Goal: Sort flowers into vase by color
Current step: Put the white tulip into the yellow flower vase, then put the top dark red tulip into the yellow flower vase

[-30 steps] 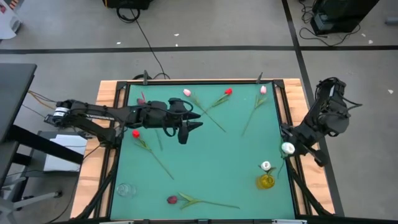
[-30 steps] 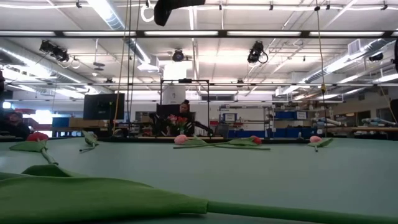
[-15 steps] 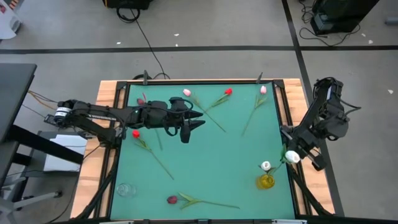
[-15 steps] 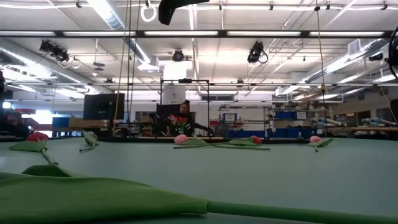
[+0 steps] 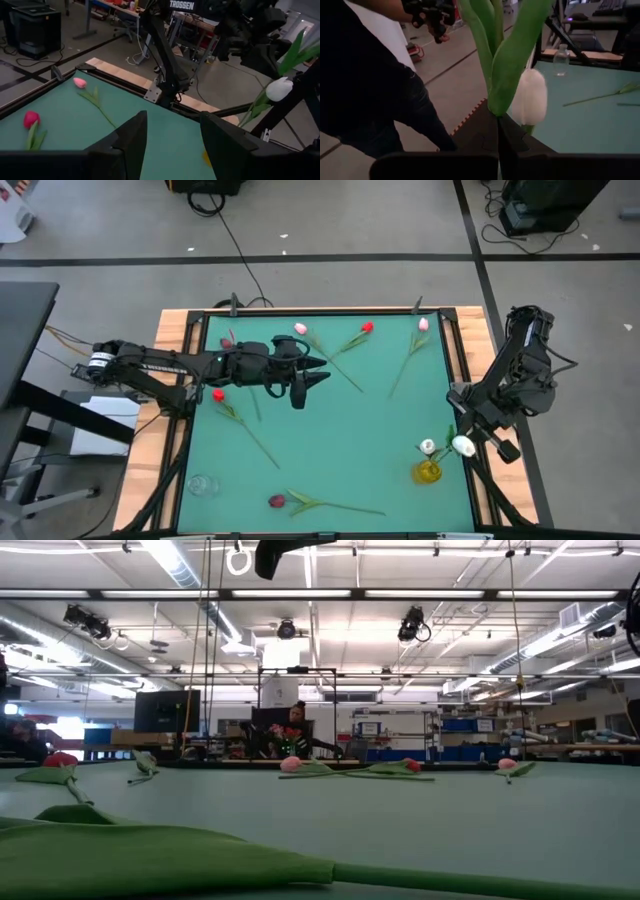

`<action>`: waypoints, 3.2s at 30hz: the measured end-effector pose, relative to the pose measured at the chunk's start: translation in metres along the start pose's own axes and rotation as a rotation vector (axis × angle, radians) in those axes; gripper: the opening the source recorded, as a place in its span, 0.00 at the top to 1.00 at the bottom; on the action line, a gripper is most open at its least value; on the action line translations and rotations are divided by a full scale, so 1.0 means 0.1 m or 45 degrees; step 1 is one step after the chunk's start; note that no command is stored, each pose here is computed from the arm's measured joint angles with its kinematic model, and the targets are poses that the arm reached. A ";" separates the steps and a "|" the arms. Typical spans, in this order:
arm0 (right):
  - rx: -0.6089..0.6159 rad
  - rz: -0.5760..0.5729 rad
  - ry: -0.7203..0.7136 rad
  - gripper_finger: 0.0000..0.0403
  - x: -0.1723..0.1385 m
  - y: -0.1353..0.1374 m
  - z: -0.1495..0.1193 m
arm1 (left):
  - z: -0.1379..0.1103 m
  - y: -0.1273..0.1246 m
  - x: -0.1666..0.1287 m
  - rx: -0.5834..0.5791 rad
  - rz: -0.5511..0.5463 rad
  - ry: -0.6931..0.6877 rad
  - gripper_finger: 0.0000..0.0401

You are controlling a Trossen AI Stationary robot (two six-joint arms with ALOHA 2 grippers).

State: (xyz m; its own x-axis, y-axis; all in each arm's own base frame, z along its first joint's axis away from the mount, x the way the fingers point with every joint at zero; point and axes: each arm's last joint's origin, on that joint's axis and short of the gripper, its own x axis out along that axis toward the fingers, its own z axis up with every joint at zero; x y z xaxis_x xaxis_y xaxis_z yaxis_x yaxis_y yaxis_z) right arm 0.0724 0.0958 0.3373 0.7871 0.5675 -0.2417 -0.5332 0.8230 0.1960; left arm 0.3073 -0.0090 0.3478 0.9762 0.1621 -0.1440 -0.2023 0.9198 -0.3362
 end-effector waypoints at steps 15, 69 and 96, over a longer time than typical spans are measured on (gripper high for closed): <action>0.091 0.017 0.149 0.69 0.10 0.03 -0.09 | 0.00 0.00 0.00 0.009 -0.001 0.002 0.53; 1.008 -0.771 -0.650 0.49 0.26 -0.50 0.30 | -0.42 2.04 -0.55 -0.916 1.615 0.719 0.53; 1.033 -0.814 -0.539 0.49 0.29 -0.66 0.25 | -1.54 2.22 -0.87 -1.295 1.556 0.711 0.60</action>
State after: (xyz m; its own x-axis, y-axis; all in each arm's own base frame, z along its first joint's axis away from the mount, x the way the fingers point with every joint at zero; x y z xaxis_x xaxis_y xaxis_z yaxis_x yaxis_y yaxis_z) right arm 0.1385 0.0576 0.3409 0.9689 -0.1361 -0.2069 0.2464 0.6125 0.7511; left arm 0.1655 0.1264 0.1426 0.1201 0.2128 -0.9697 -0.9484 -0.2643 -0.1755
